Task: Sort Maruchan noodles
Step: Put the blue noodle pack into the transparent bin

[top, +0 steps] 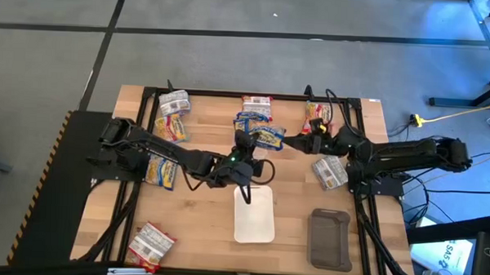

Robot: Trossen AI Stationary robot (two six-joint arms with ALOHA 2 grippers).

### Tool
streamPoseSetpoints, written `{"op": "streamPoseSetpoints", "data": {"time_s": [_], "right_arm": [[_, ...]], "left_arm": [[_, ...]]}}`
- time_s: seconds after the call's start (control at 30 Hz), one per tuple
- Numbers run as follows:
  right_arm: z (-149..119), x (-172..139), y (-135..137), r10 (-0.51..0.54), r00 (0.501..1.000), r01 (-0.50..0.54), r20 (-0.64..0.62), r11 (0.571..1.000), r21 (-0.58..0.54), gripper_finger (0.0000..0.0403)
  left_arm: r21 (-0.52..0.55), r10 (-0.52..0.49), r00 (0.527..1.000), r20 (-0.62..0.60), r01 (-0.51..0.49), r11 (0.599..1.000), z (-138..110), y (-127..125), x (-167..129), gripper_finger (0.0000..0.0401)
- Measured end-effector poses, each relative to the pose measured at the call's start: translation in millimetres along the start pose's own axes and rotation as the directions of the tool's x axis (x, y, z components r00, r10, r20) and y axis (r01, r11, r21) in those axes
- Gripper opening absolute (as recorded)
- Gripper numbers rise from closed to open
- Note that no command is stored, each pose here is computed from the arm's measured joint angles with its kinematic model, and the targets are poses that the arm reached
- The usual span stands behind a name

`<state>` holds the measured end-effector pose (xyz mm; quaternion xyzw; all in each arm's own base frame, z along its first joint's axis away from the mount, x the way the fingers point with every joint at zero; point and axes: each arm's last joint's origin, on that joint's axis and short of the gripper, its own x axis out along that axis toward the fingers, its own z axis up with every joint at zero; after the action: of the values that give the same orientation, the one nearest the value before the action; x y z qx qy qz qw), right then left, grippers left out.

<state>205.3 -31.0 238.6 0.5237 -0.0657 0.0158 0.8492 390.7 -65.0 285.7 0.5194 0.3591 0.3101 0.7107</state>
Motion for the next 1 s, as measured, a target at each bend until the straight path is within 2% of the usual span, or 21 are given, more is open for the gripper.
{"op": "streamPoseSetpoints", "data": {"time_s": [0.2, 0.5, 0.7, 0.9, 1.0], "right_arm": [[0, 0, -2, -0.039, 0.999, 0.037, 0.027, 0.998, 0.046, 0.0269], [4, 0, -3, -0.092, 0.984, 0.067, 0.152, 0.985, 0.156, 0.0269], [5, 14, 2, -0.065, 0.995, 0.052, 0.077, 0.987, 0.155, 0.0269], [3, 32, -5, -0.086, 0.996, 0.085, 0.000, 0.984, 0.153, 0.0268], [3, 38, -4, -0.072, 0.997, 0.075, -0.028, 0.990, 0.123, 0.0255]], "left_arm": [[0.000, 0.011, 1.000, 0.016, -0.011, 1.000, 2, 3, 0, 0.0108], [0.014, 0.000, 0.999, 0.048, -0.001, 1.000, 4, 4, 0, 0.0111], [0.004, -0.003, 0.998, 0.059, 0.003, 1.000, 4, 5, 1, 0.0112], [0.006, 0.001, 0.999, 0.050, -0.001, 1.000, 4, 5, 2, 0.0113], [0.009, 0.010, 0.999, 0.036, -0.010, 1.000, 4, 5, 1, 0.0113]]}}
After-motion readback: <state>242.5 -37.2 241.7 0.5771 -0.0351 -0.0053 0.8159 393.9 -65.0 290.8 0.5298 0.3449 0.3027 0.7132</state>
